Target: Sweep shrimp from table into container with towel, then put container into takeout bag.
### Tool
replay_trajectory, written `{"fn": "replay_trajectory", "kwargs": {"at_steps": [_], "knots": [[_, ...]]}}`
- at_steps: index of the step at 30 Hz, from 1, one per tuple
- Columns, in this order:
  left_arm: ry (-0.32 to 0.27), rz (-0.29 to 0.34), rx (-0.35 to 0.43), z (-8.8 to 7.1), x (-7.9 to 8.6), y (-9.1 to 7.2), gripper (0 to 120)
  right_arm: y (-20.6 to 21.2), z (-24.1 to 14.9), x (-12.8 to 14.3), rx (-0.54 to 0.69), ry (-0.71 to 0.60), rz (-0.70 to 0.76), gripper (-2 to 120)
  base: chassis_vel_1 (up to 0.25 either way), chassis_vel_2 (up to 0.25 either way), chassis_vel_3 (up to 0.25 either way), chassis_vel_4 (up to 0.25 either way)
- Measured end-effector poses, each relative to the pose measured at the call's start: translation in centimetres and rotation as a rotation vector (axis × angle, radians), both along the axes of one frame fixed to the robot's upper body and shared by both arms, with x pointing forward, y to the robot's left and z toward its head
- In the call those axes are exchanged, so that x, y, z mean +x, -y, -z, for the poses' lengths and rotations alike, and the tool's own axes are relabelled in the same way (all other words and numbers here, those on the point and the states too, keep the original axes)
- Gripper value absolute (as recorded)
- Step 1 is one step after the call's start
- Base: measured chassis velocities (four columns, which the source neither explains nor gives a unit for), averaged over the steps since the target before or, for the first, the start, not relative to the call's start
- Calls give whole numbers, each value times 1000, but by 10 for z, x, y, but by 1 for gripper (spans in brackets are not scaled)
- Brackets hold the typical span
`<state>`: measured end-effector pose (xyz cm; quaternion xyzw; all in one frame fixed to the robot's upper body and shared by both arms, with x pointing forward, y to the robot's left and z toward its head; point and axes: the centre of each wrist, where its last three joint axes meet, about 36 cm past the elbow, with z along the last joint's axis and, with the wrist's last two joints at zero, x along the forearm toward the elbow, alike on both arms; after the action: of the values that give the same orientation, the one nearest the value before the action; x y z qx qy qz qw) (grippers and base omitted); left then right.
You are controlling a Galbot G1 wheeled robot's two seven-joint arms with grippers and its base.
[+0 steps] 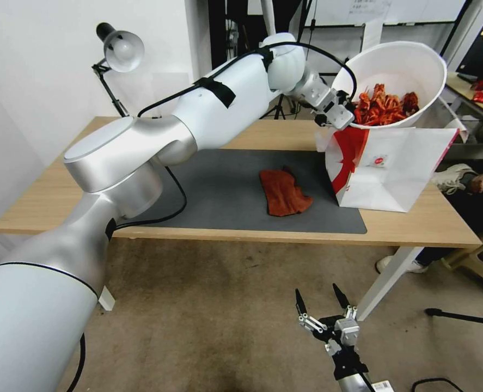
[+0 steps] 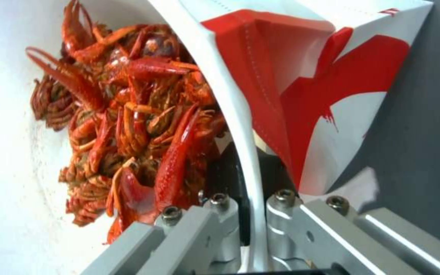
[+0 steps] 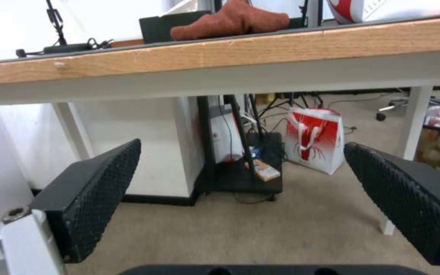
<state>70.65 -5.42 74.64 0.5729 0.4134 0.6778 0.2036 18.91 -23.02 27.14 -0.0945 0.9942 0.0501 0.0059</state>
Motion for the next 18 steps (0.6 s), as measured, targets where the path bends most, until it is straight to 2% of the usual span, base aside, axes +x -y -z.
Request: {"fn": "replay_trajectory", "kwargs": {"at_steps": [2,3,5,8,9,10,12,13,15,17,18], "knots": [[7,-4,-14,0,-2,2,8,0,0,0,0,0,0,100,0,0,0,0],[7,-4,-14,0,-2,2,8,0,0,0,0,0,0,100,0,0,0,0],[11,-9,-30,-1,-4,4,20,1,0,1,-1,2,-2,100,0,0,0,0],[10,-12,-40,-4,-4,3,27,1,0,1,-1,2,-7,100,0,0,0,0],[8,-13,-49,-5,-3,3,36,1,1,0,-1,1,-12,100,0,0,0,0],[8,-13,-49,-5,-3,3,36,1,1,0,-1,1,-12,100,0,0,0,0],[6,-18,-72,-7,-2,1,44,1,3,0,-3,-3,-15,100,0,0,0,0],[6,-18,-72,-7,-2,1,44,1,3,0,-3,-3,-15,100,0,0,0,0],[3,-24,-102,-8,0,-2,55,1,4,1,-4,-3,-17,100,0,0,0,0],[-1,-24,-115,-7,0,-2,59,0,4,2,-3,-2,-18,100,0,0,0,0],[-14,-24,-132,-5,1,-3,66,0,4,2,-2,-1,-19,100,0,0,0,0]]}}
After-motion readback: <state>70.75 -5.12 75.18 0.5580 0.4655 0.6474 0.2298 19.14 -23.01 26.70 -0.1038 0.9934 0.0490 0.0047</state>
